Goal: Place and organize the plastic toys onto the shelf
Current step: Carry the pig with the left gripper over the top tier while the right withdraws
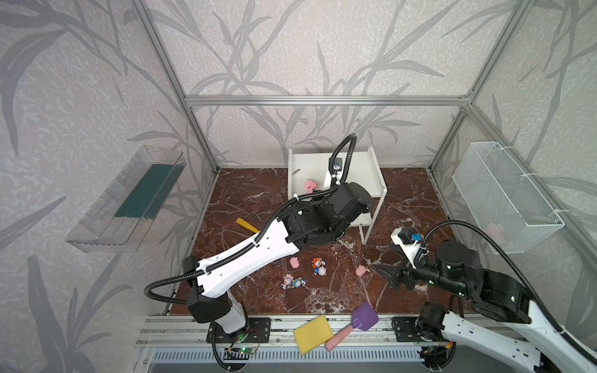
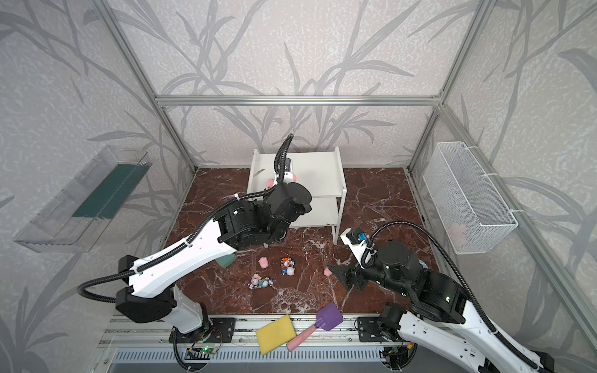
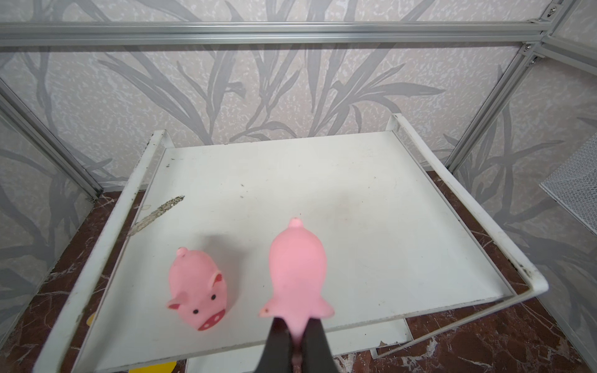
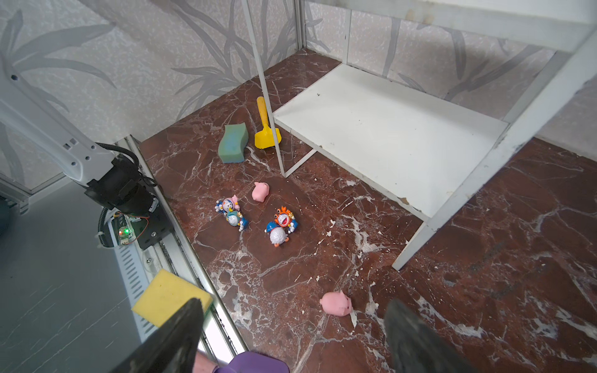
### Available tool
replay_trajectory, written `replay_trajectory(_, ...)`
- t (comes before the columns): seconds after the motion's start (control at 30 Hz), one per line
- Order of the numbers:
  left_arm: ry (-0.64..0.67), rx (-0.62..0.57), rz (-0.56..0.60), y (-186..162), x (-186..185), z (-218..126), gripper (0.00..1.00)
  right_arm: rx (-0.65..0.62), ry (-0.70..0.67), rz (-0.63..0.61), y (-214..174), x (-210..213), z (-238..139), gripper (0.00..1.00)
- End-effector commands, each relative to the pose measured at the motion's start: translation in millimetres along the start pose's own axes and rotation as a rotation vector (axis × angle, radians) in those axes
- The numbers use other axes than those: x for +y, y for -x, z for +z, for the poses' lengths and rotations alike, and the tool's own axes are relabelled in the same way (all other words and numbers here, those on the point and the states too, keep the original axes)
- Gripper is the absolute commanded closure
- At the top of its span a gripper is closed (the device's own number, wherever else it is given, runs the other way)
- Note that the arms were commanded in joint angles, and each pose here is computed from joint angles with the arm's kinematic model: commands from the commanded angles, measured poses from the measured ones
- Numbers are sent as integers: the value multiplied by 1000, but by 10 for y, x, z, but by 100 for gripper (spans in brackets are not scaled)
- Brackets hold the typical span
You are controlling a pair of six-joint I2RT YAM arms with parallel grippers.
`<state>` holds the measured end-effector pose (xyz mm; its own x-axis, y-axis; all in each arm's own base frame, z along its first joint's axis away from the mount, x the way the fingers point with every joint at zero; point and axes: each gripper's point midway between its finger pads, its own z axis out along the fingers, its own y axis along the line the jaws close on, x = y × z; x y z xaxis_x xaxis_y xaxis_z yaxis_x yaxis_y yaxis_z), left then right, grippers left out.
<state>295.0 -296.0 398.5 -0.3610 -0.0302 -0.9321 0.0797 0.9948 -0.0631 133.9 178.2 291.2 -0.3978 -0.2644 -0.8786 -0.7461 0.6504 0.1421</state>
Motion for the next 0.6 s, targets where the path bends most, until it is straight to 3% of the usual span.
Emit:
replay_trajectory(0.0, 15, 15, -75, -20, 64, 30, 100, -34, -9, 14, 107, -8, -27, 12)
replay_trajectory(0.57, -9, 92, -99, -258, 33, 209, 97, -29, -8, 30, 36, -18, 7, 11)
